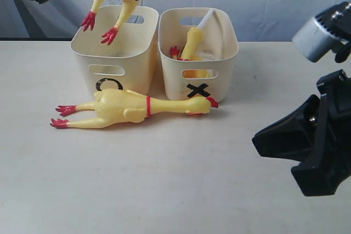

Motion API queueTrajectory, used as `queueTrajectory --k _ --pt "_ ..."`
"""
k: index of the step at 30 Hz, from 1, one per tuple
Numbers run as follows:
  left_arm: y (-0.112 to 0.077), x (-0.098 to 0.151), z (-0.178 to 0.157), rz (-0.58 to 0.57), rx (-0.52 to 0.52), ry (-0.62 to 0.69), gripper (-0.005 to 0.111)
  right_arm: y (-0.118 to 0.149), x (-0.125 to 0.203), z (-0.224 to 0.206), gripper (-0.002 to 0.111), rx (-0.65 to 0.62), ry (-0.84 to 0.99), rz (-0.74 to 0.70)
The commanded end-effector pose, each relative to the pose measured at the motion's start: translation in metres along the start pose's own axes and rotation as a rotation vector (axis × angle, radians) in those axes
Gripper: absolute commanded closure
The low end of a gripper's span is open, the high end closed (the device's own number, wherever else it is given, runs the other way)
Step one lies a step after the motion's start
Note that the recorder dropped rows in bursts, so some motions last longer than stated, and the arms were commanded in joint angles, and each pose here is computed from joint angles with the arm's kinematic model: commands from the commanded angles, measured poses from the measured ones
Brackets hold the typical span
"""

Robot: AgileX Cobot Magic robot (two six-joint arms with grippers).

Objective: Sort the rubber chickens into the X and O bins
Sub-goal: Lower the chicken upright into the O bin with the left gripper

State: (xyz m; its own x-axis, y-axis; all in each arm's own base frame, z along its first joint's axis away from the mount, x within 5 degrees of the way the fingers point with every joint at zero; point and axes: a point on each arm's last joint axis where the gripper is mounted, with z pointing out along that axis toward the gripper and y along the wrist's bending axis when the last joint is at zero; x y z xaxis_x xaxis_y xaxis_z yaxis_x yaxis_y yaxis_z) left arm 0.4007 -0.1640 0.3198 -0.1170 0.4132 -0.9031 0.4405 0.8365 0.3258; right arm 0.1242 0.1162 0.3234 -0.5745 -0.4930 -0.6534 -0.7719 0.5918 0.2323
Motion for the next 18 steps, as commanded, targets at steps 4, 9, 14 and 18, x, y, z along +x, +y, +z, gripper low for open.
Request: queueTrajectory --k 4,9,14,18 --pt "0.014 0.008 0.023 -0.142 -0.035 -0.114 0.107 -0.001 0.001 0.000 0.108 0.004 -0.007 0.005" --pt "0.013 0.035 0.044 -0.173 -0.038 -0.070 0.107 -0.001 0.001 0.000 0.108 0.004 -0.007 0.005" --pt "0.016 0.050 0.056 -0.301 -0.071 -0.087 0.107 -0.001 0.001 0.000 0.108 0.003 -0.006 0.005" --pt "0.013 0.062 0.062 -0.292 -0.063 -0.036 0.107 -0.001 0.001 0.000 0.108 0.003 -0.006 0.005"
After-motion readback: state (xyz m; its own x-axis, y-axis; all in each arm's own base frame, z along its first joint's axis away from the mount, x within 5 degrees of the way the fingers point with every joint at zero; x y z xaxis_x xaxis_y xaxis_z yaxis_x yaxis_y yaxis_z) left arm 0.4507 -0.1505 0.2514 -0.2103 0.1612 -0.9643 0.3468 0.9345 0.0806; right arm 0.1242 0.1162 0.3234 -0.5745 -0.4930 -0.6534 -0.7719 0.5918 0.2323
